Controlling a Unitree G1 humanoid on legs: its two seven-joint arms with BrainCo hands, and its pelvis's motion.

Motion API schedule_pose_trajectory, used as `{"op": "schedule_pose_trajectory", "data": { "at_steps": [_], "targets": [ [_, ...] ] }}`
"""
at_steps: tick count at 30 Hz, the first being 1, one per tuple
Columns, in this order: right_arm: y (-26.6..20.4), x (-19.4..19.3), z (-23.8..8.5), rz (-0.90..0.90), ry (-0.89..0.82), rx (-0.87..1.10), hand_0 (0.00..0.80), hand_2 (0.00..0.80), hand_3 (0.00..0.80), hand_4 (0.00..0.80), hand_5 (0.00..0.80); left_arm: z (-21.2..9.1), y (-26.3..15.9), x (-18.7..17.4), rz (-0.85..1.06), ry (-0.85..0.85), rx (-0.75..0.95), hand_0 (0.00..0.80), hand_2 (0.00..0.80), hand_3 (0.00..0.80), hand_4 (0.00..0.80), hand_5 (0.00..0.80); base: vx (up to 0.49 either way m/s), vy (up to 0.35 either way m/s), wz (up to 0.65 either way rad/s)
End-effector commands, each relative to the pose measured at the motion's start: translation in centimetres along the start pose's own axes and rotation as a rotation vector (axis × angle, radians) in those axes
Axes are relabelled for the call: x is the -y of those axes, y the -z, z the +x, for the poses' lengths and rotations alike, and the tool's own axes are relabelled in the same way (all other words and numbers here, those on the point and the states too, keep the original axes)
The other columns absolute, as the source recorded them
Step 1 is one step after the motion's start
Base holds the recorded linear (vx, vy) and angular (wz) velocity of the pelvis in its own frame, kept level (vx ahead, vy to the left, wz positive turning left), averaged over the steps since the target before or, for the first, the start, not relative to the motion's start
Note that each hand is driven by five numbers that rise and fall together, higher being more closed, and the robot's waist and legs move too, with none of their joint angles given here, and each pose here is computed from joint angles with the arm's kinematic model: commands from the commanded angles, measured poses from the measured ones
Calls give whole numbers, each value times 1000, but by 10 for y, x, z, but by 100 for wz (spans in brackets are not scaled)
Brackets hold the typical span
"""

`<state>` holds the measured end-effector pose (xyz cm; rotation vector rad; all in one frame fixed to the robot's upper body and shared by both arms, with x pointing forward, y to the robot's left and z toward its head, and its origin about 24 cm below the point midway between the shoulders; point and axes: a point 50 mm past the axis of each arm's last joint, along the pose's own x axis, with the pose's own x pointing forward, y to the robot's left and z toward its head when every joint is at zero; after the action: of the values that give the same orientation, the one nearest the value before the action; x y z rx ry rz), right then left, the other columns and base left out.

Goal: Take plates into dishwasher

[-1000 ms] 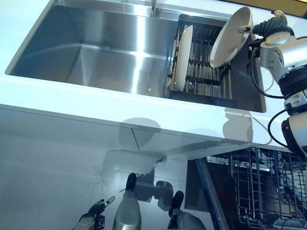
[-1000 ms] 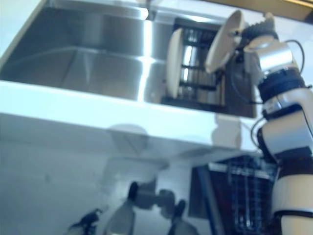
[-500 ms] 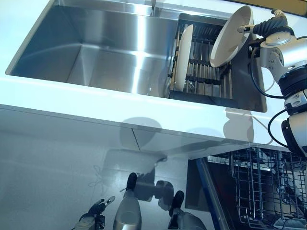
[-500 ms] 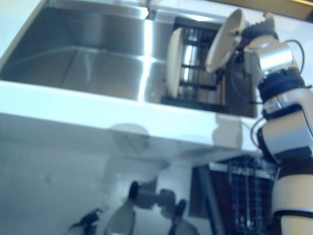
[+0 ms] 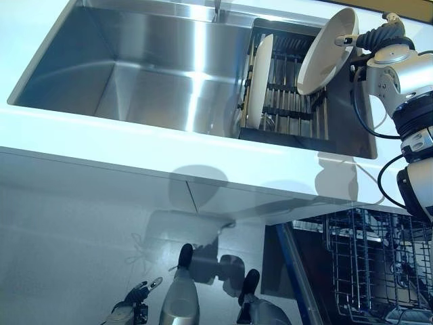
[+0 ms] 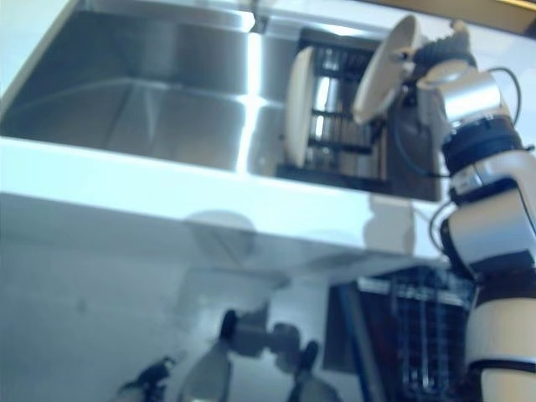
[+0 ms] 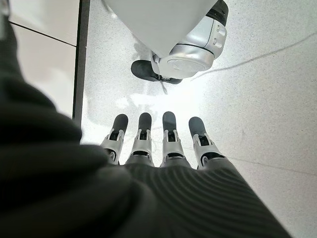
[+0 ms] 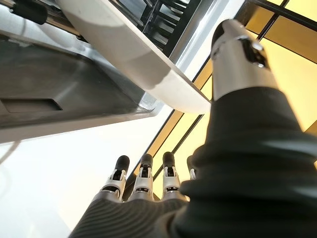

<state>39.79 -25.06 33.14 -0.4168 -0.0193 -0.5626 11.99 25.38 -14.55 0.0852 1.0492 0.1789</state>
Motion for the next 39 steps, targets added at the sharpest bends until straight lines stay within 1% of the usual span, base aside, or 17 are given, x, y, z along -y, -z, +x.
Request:
{"op": "schedule_pose_trajectory", "data": {
  "at_steps": [1, 23, 39],
  "targets": [
    [-45, 15, -9, 6, 55, 169, 0, 0, 0, 0, 0, 1, -2, -1, 28, -4, 7, 0, 0, 0, 0, 0, 0, 0, 0],
    [-36, 17, -5, 20, 53, 109, 0, 0, 0, 0, 0, 1, -6, -1, 15, -4, 22, 0, 0, 0, 0, 0, 5, 1, 1],
    [-25, 21, -1, 38, 55, 44, 0, 0, 0, 0, 0, 1, -4, 8, -30, 22, 25, 0, 0, 0, 0, 0, 0, 16, 0]
  ]
}}
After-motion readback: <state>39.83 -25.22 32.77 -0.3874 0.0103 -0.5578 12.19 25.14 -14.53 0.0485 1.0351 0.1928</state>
